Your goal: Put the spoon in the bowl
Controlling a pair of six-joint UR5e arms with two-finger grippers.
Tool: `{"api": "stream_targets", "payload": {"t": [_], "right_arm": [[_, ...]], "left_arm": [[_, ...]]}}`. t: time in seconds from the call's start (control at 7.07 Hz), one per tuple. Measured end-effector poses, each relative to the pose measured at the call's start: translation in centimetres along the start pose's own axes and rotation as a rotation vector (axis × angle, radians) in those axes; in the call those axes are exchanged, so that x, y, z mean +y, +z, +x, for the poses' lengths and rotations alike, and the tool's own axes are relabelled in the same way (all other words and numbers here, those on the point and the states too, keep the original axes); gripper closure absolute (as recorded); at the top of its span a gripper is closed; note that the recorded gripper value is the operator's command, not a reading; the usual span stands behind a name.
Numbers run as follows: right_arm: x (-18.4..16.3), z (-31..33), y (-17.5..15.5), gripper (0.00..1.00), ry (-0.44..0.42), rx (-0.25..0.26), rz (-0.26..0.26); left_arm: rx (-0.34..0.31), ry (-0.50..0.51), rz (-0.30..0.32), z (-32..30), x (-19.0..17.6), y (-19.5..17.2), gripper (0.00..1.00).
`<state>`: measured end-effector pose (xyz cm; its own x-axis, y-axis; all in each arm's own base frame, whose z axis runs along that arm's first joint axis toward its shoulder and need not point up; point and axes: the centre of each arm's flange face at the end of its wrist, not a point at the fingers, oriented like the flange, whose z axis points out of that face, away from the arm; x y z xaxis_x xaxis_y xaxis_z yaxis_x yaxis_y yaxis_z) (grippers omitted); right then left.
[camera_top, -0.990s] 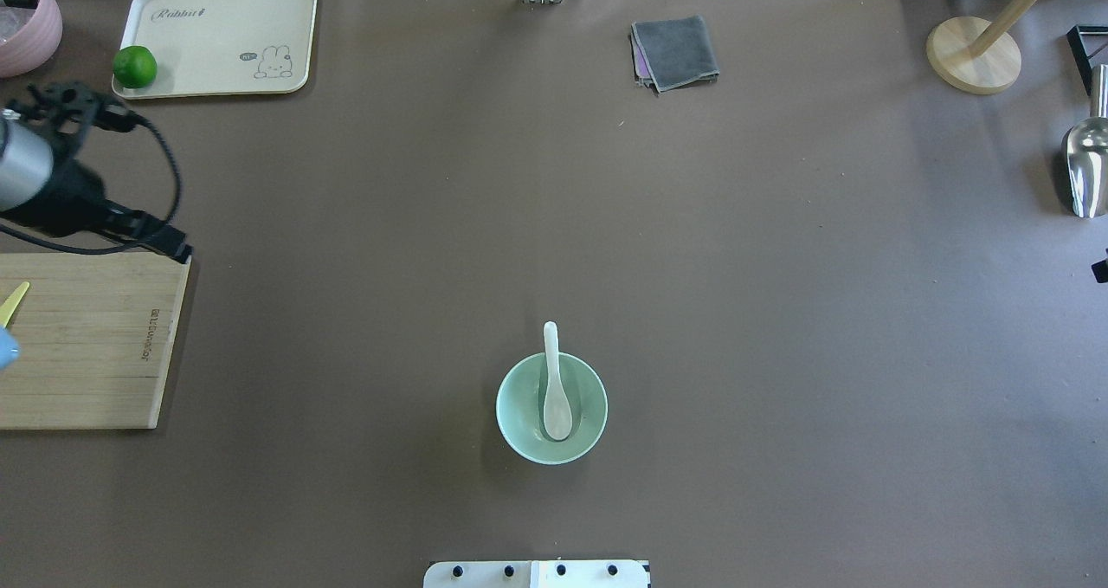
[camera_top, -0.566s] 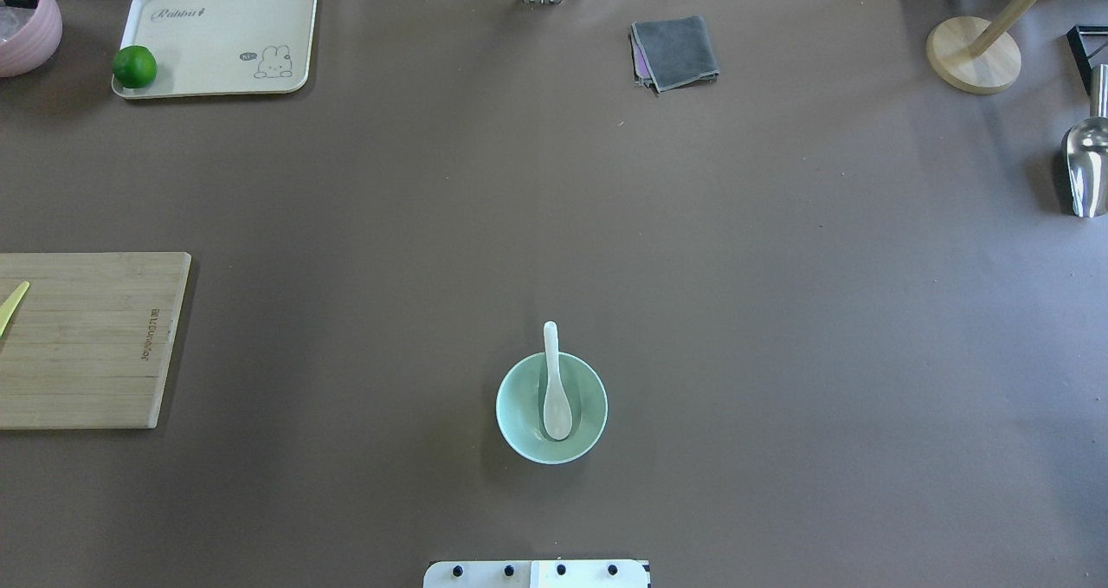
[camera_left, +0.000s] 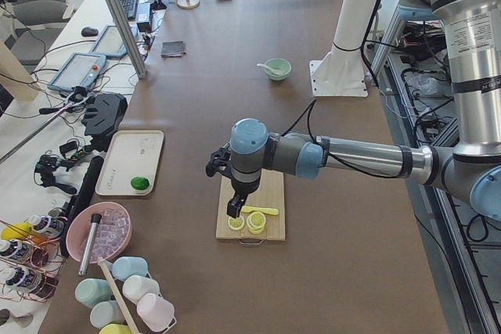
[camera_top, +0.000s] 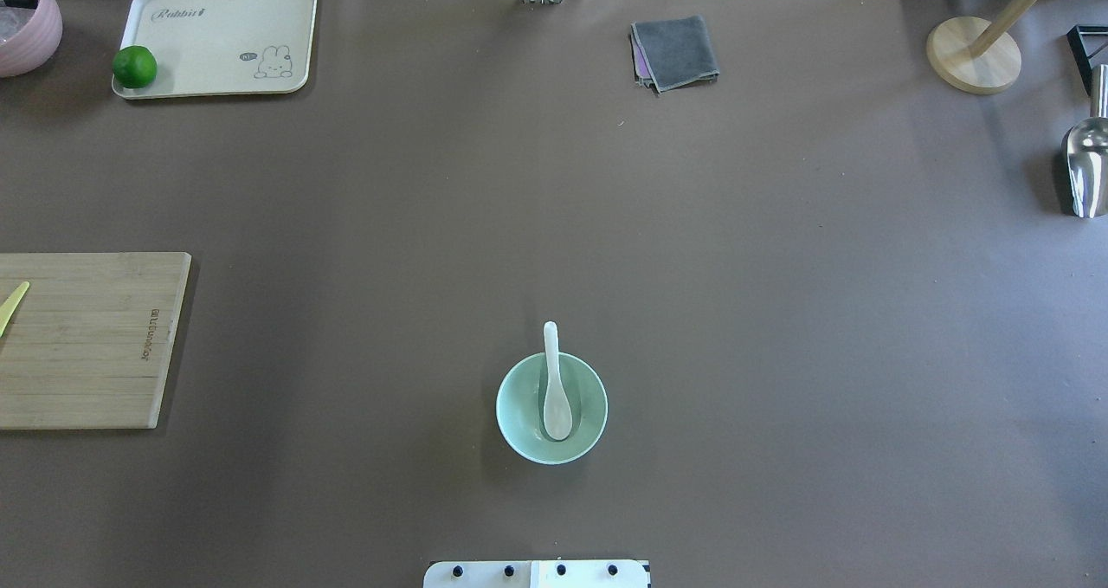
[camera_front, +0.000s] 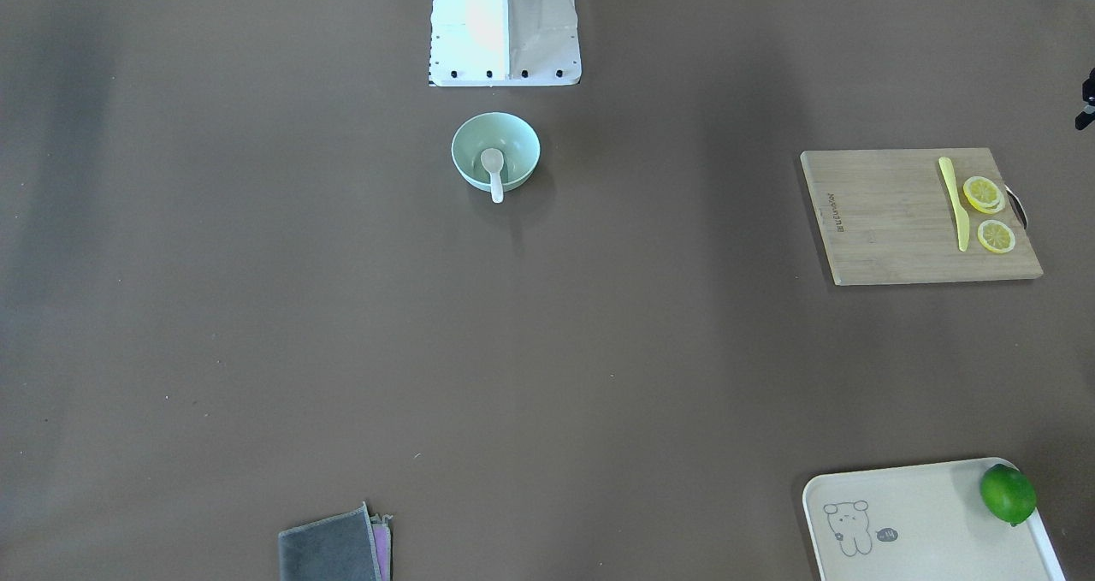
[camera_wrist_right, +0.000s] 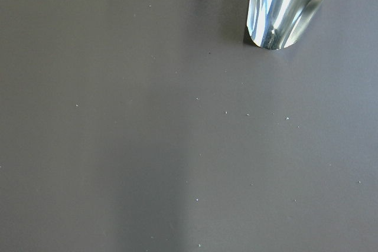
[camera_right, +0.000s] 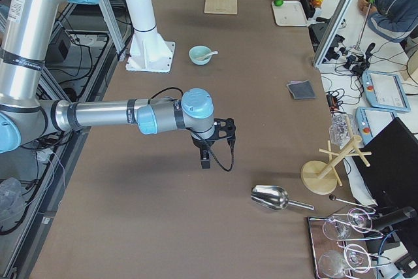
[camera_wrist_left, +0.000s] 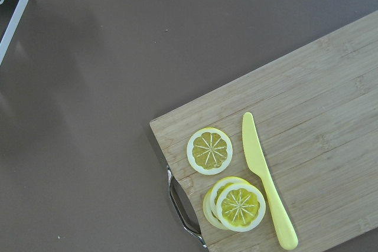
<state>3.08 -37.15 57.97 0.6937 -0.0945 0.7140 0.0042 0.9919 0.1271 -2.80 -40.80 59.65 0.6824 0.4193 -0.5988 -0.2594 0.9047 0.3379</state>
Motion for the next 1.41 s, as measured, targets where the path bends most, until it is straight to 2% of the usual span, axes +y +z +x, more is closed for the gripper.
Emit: {"api": "stream_targets", "payload": {"t": [0.71,1.41], "right_arm": [[0.4,0.2,0.4,0.0,0.001,-0.019,-0.012],[0.6,0.2,0.6,0.0,0.004,-0.043,-0.018]], "left_arm": [[-0.005,-0.01,0.001,-1.5,-1.9,0.5,0.02],[0.006,-0.048,0.014,-1.6,-1.9,-0.1,0.02]]}}
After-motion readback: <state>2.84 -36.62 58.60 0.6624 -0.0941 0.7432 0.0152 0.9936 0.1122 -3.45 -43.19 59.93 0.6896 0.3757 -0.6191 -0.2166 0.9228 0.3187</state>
